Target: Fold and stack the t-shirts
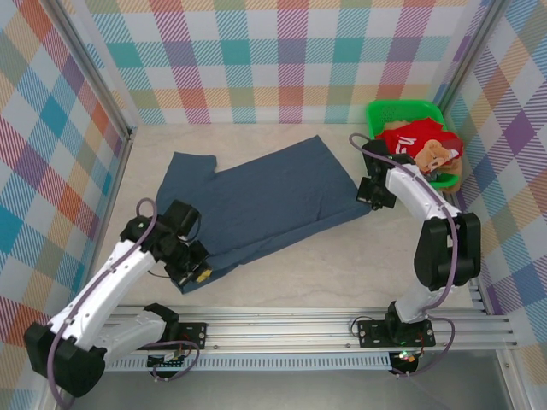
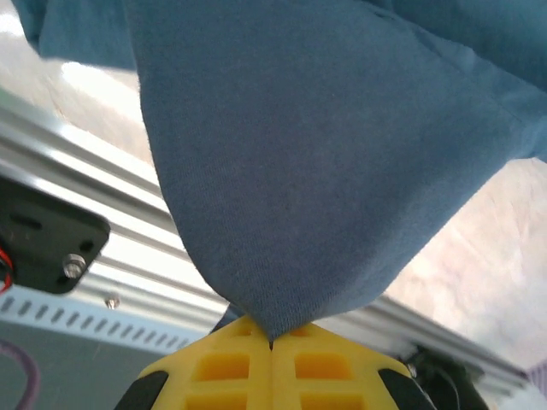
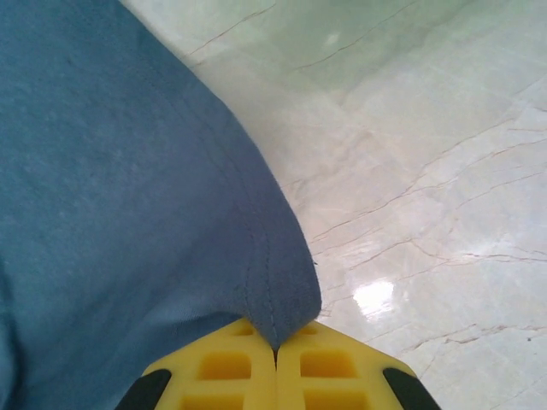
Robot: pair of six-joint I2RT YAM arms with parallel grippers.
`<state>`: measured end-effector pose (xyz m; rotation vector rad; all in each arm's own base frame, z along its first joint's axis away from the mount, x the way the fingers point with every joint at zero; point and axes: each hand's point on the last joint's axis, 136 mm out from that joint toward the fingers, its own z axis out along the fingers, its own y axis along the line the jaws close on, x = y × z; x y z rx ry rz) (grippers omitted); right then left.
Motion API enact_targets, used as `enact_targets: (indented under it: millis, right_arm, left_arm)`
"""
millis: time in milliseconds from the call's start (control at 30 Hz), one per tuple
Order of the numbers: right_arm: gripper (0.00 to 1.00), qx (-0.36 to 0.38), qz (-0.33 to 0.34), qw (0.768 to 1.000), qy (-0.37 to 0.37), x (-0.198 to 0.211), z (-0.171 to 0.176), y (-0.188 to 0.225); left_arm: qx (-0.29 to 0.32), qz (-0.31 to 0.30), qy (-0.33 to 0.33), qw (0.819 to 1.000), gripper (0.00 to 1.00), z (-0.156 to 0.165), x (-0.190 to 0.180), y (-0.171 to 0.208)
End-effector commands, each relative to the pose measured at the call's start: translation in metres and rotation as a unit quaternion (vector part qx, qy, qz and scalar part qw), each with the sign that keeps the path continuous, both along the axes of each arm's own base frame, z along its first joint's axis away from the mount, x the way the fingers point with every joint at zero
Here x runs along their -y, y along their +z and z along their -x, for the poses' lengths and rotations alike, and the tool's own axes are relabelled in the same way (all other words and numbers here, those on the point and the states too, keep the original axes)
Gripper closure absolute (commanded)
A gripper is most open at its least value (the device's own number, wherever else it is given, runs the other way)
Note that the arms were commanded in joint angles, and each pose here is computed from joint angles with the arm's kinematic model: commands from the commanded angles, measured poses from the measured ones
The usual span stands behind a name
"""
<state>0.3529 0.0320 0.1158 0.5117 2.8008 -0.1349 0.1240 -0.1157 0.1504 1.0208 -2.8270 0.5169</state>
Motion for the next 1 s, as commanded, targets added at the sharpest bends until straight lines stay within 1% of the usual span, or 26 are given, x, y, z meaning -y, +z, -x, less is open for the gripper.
enact_targets:
  millis: [0, 67, 100, 167, 233, 300, 367, 433, 533, 633, 700, 833, 900, 967]
  right_arm:
    - [1.0, 0.013, 0.024, 1.0, -0.011, 0.016, 0.005, 0.008]
    - [1.0, 0.017, 0.026, 0.999, -0.016, 0.02, 0.009, 0.01]
    - [1.0, 0.017, 0.027, 0.999, -0.018, 0.023, 0.011, 0.009]
    - [1.0, 0.016, 0.022, 0.999, -0.018, 0.022, 0.014, 0.007]
    - [1.0, 0.006, 0.005, 1.0, -0.016, 0.017, 0.018, -0.001]
    - [1.0, -0.011, -0.014, 1.0, -0.014, 0.01, 0.022, -0.011]
    - [1.0, -0.029, -0.022, 0.999, -0.017, 0.007, 0.026, -0.019]
    - [1.0, -0.049, -0.025, 0.998, -0.012, 0.004, 0.028, -0.028]
    - [1.0, -0.077, -0.035, 0.996, 0.001, -0.002, 0.025, -0.04]
    - [1.0, -0.098, -0.081, 0.992, 0.023, -0.024, 0.015, -0.055]
    - [1.0, -0.127, -0.095, 0.987, 0.035, -0.038, 0.012, -0.065]
    - [1.0, -0.151, -0.122, 0.98, 0.047, -0.065, 0.003, -0.075]
    - [1.0, -0.161, -0.128, 0.978, 0.042, -0.071, -0.003, -0.078]
    - [1.0, -0.172, -0.134, 0.975, 0.04, -0.077, -0.009, -0.083]
  left_arm:
    - [-0.012, 0.083, -0.022, 0.996, 1.0, 0.028, 0.017, 0.018]
    - [0.009, 0.143, -0.022, 0.99, 1.0, 0.027, 0.033, 0.029]
    - [0.004, 0.169, -0.024, 0.985, 1.0, 0.03, 0.039, 0.029]
    - [-0.021, 0.172, -0.024, 0.984, 1.0, 0.041, 0.039, 0.018]
    - [-0.052, 0.141, -0.013, 0.989, 1.0, 0.047, 0.031, -0.005]
    - [-0.064, 0.106, 0.006, 0.992, 1.0, 0.043, 0.024, -0.031]
    - [-0.063, 0.071, 0.035, 0.995, 1.0, 0.029, 0.019, -0.054]
    - [-0.036, 0.053, 0.063, 0.996, 1.0, 0.004, 0.02, -0.07]
    - [-0.019, -0.022, 0.081, 0.996, 1.0, -0.023, 0.005, -0.085]
    - [-0.017, -0.106, 0.092, 0.99, 1.0, -0.041, -0.015, -0.099]
    - [-0.02, -0.158, 0.108, 0.981, 1.0, -0.051, -0.03, -0.106]
    - [-0.045, -0.213, 0.144, 0.965, 1.0, -0.074, -0.05, -0.131]
    - [-0.061, -0.236, 0.141, 0.96, 1.0, -0.091, -0.06, -0.142]
    - [-0.077, -0.242, 0.134, 0.958, 1.0, -0.11, -0.068, -0.152]
